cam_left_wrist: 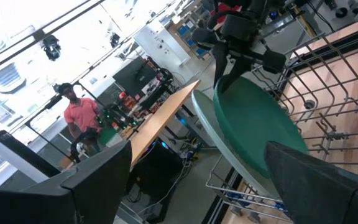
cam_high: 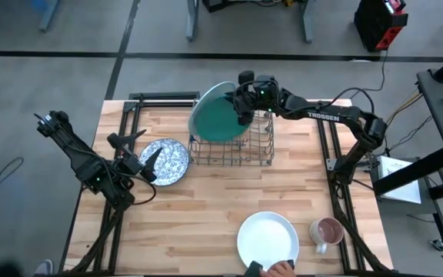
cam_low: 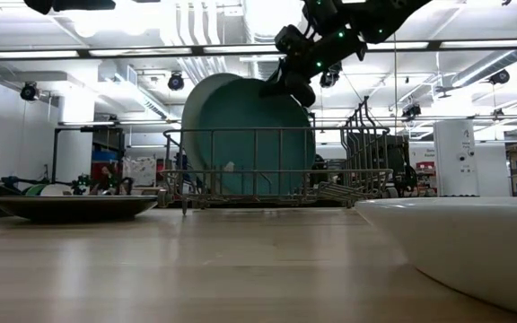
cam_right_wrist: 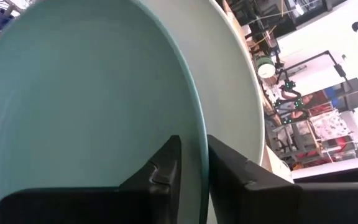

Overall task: Sort dishes
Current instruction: Put the green plate into the dish rack

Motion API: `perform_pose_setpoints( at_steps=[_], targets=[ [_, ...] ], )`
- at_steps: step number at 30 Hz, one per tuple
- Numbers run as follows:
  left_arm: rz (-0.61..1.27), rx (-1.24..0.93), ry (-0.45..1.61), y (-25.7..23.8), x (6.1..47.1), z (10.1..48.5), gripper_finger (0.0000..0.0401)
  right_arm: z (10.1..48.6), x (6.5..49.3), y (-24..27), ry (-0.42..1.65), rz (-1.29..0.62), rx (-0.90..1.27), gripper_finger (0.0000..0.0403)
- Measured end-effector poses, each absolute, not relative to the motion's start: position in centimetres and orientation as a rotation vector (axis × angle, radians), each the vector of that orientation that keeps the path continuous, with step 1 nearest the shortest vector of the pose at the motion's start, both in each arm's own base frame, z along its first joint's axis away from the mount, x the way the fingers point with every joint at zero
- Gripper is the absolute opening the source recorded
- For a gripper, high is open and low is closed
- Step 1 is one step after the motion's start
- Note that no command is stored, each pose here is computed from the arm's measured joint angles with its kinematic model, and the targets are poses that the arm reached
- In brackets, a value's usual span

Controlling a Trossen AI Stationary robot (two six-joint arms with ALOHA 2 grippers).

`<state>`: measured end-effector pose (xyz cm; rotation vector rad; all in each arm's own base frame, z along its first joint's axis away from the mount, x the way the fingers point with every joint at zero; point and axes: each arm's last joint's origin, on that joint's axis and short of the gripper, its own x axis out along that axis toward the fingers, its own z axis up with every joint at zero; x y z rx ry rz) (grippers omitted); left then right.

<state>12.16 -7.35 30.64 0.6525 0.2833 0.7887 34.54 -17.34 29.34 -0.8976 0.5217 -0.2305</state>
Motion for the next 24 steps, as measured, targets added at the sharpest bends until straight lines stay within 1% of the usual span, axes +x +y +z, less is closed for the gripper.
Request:
perform_pose_setpoints(
  at_steps=[14,20,24],
  targets=[
    [0.788,0.652,0.284,-7.4,12.2,30.6,0.0355,29.3,34.4,-17.6,0.58,-0.321,-0.9,0.0136],
    [0.788,0.652,0.284,-7.3,12.2,30.6,0.0355,29.5,34.2,-17.5,0.586,-0.321,-0.887,0.0152],
    [0.789,0.645,0.28,-7.4,12.2,30.6,0.0355,30.3,33.4,-17.1,0.604,-0.312,-0.873,0.0151]
  ],
)
